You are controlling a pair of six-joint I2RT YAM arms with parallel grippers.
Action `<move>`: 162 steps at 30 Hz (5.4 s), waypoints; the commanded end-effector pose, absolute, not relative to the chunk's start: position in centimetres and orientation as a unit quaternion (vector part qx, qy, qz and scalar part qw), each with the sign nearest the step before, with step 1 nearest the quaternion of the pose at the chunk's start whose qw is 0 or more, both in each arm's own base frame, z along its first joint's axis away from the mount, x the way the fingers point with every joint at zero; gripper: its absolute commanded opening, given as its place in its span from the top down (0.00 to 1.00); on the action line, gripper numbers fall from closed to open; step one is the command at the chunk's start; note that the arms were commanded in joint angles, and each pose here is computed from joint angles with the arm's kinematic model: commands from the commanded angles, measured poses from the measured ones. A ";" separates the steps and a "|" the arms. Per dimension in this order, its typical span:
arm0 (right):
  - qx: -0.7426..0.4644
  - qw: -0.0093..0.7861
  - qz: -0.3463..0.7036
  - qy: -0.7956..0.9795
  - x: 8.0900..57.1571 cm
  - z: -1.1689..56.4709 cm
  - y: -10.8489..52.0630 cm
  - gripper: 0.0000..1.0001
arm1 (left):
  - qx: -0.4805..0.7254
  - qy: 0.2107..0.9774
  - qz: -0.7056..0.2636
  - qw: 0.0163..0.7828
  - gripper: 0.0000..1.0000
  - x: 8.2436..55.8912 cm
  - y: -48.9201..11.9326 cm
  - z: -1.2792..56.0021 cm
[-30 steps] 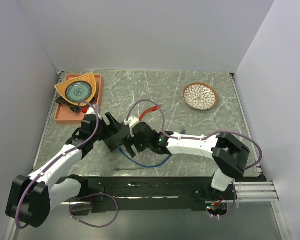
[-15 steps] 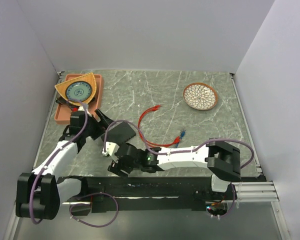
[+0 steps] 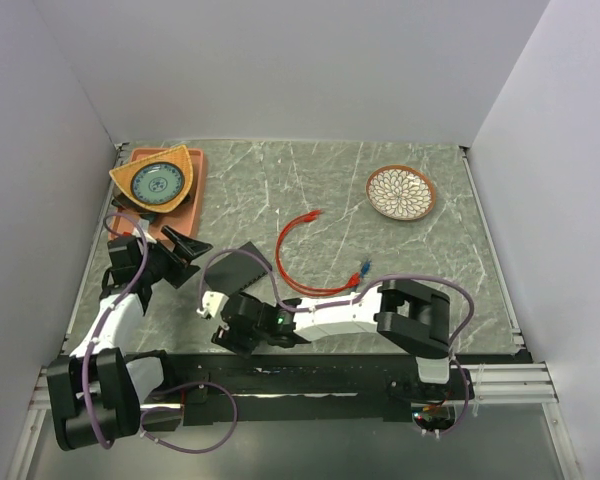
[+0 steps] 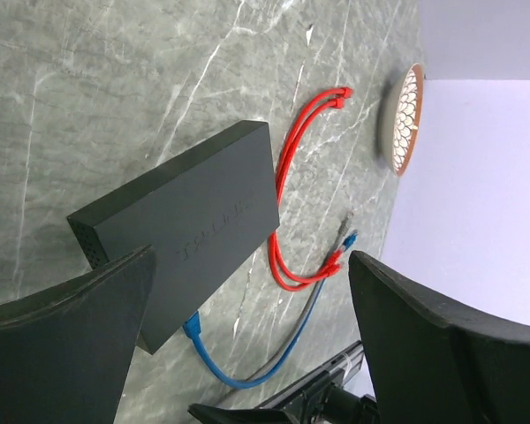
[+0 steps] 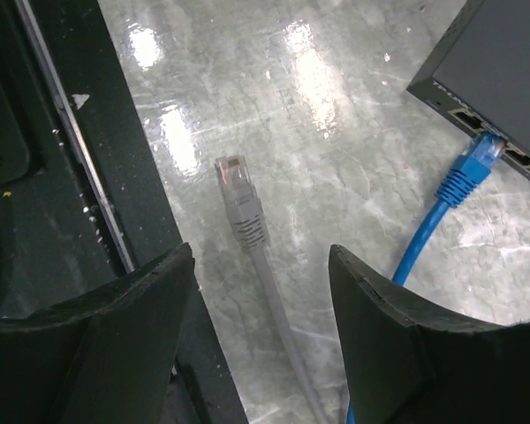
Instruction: Insert the plug into the switch port
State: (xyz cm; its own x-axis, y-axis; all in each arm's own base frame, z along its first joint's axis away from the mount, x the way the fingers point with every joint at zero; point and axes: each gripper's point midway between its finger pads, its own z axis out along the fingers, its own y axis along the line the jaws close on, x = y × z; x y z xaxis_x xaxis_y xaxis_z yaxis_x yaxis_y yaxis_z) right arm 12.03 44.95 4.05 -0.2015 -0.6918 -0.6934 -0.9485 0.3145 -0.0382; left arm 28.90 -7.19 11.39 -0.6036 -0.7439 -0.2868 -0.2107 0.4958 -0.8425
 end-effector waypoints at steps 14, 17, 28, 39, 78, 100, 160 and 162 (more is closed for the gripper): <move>-0.579 0.298 0.174 0.739 12.0 1.7 47.0 0.90 | -0.271 0.793 -0.423 0.345 0.04 28.8 -6.7 12.6; -0.577 0.303 0.176 0.738 12.1 2.1 47.0 1.00 | -0.270 0.795 -0.419 0.346 0.04 28.8 -6.5 12.5; -0.570 0.371 0.239 0.693 11.3 10.4 45.1 1.00 | -0.272 0.797 -0.416 0.343 0.04 28.8 -6.4 12.0; -0.542 0.472 0.287 0.633 11.1 22.5 40.7 1.00 | -0.270 0.798 -0.414 0.344 0.04 28.9 -6.3 11.8; -0.387 0.598 0.265 0.650 19.5 33.6 28.5 1.00 | -0.184 0.783 -0.426 0.414 0.04 29.6 -8.4 17.3; -0.357 0.399 0.382 0.753 22.3 15.3 36.5 1.00 | -0.090 0.801 -0.476 0.351 0.14 27.5 -19.1 15.9; -0.394 0.284 0.619 0.617 19.8 22.0 32.5 1.00 | 0.165 0.667 -0.604 0.404 0.78 19.5 -28.6 25.7; -0.392 0.286 0.617 0.619 19.9 22.0 32.5 1.00 | 0.165 0.669 -0.601 0.405 0.87 19.6 -28.7 25.6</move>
